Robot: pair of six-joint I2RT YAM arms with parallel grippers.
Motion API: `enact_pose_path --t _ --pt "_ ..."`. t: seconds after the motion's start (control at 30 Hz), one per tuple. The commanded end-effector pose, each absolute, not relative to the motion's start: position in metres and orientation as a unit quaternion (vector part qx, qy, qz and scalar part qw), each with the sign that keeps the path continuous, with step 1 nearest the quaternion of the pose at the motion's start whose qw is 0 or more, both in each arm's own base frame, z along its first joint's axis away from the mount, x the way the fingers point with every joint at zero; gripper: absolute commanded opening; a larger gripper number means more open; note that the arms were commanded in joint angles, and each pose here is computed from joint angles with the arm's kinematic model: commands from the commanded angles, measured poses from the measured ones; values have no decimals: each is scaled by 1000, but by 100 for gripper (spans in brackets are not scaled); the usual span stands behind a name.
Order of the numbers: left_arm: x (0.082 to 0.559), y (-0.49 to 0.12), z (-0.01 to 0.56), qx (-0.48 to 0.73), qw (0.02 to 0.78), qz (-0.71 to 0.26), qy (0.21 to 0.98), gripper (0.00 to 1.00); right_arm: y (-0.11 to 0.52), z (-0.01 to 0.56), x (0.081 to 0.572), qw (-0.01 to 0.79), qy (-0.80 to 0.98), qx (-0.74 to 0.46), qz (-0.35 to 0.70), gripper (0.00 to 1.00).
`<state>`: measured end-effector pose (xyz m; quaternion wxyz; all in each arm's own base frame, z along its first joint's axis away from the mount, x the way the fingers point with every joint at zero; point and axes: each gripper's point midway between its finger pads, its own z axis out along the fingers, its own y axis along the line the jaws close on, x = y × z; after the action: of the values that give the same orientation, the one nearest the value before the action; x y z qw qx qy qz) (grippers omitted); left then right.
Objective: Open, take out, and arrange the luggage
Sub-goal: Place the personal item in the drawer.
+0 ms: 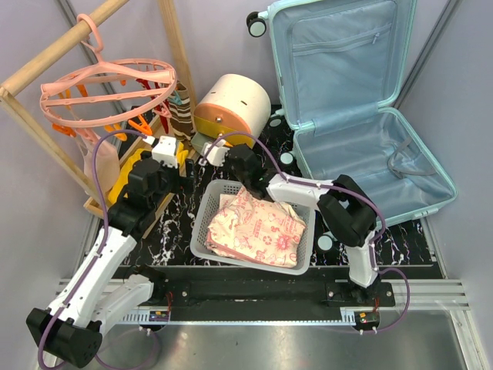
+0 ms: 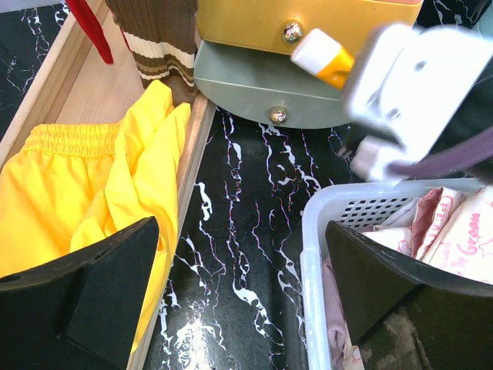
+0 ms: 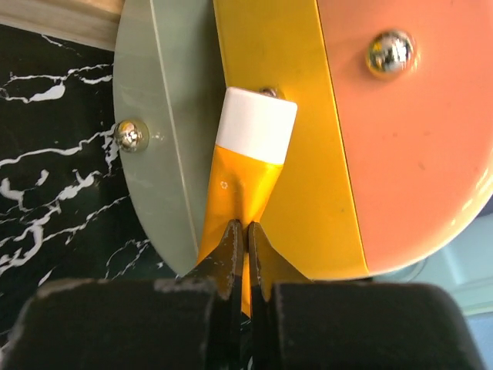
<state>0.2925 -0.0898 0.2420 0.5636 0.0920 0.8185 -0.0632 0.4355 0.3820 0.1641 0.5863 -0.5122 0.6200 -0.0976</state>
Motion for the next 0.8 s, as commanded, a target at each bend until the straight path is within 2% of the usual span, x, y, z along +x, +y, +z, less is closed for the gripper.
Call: enact_pose_path --t 0.0,0.1,0.3,0.5,0.77 --pt "298 -85 253 87 584 -52 805 95 392 219 459 652 555 -489 -165 0" --pt "298 -85 252 87 582 -51 807 95 390 221 463 659 541 -484 -198 0" --pt "298 -86 253 89 582 -53 807 95 397 232 463 667 534 -486 -184 0" --pt "298 -86 251 89 580 -56 808 96 406 192 471 616 554 -526 -190 0" --pt "297 -83 253 84 583 -50 807 96 408 172 470 587 576 -542 -170 6"
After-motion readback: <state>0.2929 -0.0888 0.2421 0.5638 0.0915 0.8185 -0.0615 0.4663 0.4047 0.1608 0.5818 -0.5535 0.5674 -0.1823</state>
